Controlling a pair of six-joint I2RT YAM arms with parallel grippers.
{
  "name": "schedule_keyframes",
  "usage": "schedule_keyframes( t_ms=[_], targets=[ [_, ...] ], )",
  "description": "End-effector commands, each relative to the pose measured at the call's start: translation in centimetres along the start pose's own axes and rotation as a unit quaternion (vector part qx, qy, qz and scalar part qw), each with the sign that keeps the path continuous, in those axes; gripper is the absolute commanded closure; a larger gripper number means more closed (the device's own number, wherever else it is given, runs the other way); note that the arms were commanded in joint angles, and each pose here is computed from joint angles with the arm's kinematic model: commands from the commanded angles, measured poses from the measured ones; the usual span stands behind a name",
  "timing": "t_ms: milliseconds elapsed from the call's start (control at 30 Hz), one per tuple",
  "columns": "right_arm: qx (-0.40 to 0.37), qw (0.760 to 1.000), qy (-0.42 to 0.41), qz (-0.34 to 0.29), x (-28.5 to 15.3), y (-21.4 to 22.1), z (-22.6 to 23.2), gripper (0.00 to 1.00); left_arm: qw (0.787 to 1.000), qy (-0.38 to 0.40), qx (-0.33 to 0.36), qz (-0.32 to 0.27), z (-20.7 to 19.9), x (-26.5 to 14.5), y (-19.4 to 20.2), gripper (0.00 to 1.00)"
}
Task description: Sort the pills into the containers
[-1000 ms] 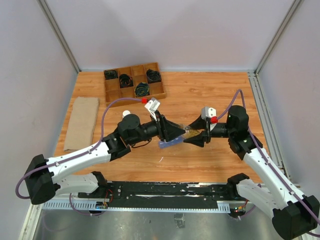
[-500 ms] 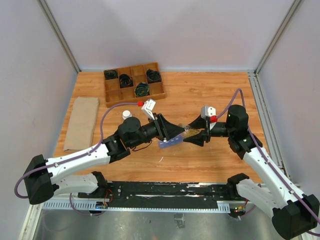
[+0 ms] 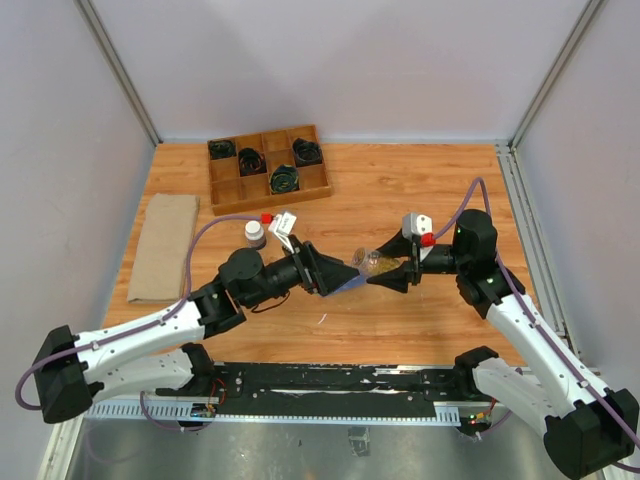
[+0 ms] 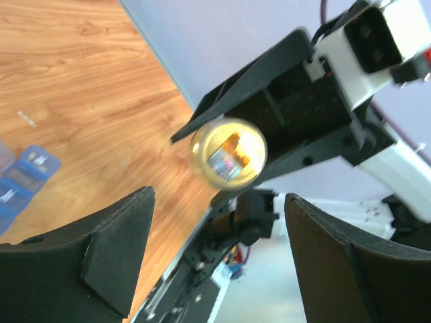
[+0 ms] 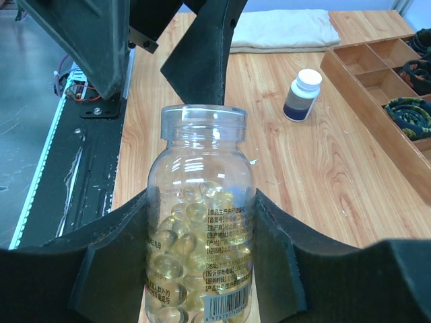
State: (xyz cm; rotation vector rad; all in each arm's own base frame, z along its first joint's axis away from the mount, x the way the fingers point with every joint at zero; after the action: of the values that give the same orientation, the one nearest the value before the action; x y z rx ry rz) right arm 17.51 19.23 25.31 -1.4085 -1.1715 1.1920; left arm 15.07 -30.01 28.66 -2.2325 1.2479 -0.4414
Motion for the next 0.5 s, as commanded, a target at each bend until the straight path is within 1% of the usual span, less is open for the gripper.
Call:
schedule_keyframes(
  t_ms=[0, 67, 100, 200, 267, 333, 467],
  targets=[
    [-0.035, 0.999, -0.018, -0.020, -0.2, -1.5, 0.1, 1.00, 0.993, 0.037, 0.109, 0.002, 0.7, -2.4, 0.8, 0.15],
    [-0.041, 0.998, -0.029, -0.025, -0.3, -1.6, 0.4, 1.00, 0.978, 0.095, 0.186, 0.004, 0.1, -3.8, 1.3, 0.12],
    [-0.043, 0.998, -0.035, -0.027, -0.3, -1.7, 0.6, 0.99, 0.967, 0.129, 0.219, 0.002, -0.4, -4.6, 1.5, 0.09],
    [-0.051, 0.997, -0.052, -0.033, -0.3, -1.9, 1.1, 1.00, 0.928, 0.186, 0.320, -0.047, -1.5, -6.2, 0.7, 0.01],
    [-0.055, 0.996, -0.059, -0.036, -0.4, -1.9, 1.4, 0.99, 0.897, 0.206, 0.385, -0.074, -1.8, -6.9, 0.2, 0.01],
    [-0.060, 0.995, -0.068, -0.039, -0.4, -1.9, 1.6, 0.99, 0.866, 0.231, 0.433, -0.092, -2.2, -7.2, 0.1, 0.01],
    [-0.064, 0.994, -0.083, -0.043, -0.4, -2.0, 2.0, 0.99, 0.813, 0.297, 0.492, -0.095, -3.4, -7.3, 1.0, 0.01]
  ],
)
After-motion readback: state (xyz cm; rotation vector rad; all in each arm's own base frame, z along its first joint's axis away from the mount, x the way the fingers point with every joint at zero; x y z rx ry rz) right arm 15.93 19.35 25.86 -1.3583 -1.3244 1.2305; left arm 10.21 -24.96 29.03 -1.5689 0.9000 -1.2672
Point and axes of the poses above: each gripper's point midway between its finger pads, its own x axis out along the fingers, its own z axis along the line the jaws close on, y = z × x, the point moved 4 cm from there along -x, back along the fingers, and after that the axes turned 3 degrees about -x, right-handed, at the moved point
